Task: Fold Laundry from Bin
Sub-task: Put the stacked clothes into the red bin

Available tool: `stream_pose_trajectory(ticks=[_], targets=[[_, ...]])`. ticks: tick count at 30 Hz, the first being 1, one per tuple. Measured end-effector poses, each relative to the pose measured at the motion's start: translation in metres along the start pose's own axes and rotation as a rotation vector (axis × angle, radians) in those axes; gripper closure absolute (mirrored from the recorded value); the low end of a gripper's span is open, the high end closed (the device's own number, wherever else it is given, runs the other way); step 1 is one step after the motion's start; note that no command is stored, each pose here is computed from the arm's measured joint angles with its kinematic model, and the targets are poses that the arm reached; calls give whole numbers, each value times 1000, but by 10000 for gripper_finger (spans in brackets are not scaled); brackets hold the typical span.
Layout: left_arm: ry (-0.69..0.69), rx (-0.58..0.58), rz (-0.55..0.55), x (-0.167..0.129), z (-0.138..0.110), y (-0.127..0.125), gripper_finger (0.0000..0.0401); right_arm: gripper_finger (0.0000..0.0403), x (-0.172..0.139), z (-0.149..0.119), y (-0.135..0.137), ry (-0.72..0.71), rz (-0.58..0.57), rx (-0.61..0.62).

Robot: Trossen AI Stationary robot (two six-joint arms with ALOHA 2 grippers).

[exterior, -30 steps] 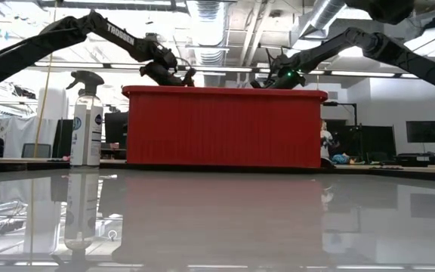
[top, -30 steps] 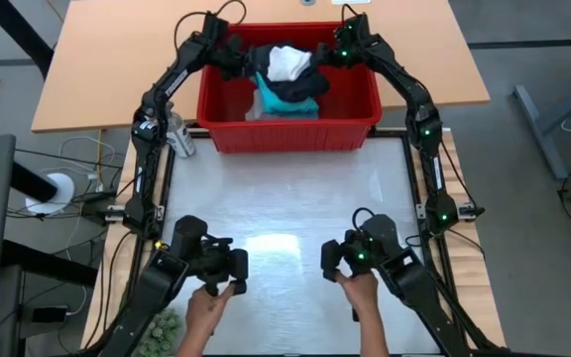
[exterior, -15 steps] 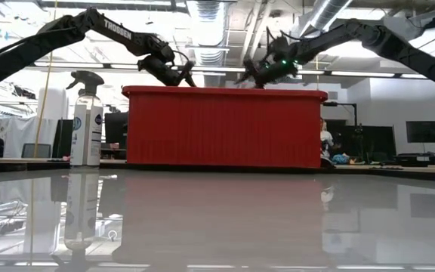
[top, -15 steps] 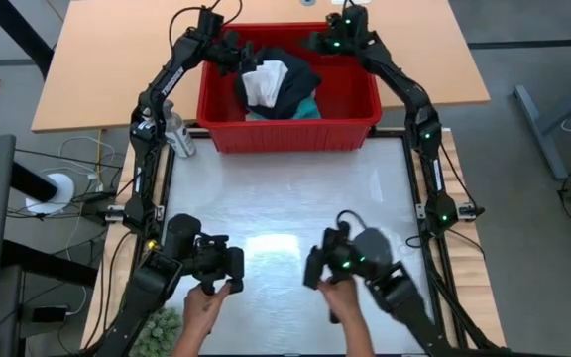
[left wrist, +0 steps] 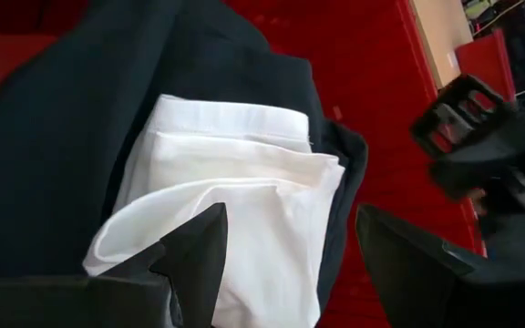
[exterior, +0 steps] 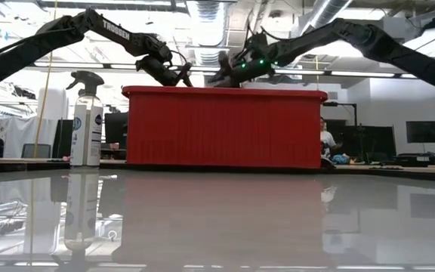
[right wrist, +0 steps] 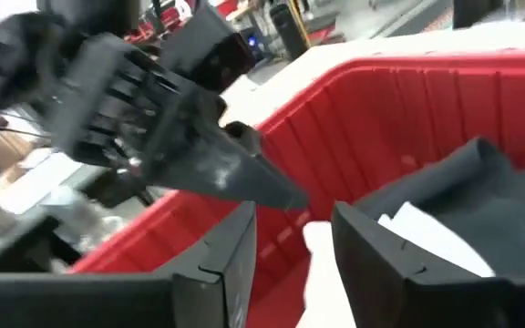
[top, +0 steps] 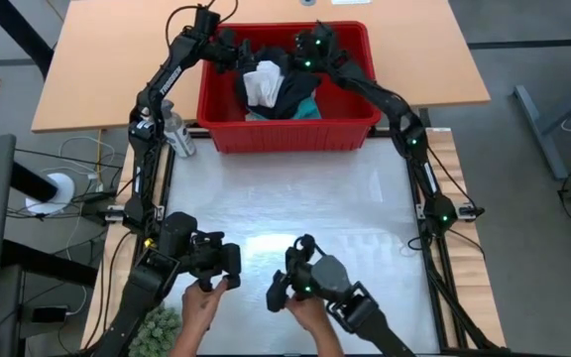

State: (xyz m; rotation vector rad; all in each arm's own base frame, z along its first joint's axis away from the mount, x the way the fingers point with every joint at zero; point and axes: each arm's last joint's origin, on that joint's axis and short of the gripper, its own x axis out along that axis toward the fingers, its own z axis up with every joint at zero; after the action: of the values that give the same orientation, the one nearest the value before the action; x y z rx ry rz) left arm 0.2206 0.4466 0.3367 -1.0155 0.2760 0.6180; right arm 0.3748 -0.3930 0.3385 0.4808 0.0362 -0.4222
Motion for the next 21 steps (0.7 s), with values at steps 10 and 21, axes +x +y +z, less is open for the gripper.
stream_pose_trajectory(ticks=[10,21], targets=[[12,1,-3,0,-1,0,173,289,41,-75,-60,136,-74,146],[5,15,8,0,0,2,173,332,10,-76,-114,263,-278,320]])
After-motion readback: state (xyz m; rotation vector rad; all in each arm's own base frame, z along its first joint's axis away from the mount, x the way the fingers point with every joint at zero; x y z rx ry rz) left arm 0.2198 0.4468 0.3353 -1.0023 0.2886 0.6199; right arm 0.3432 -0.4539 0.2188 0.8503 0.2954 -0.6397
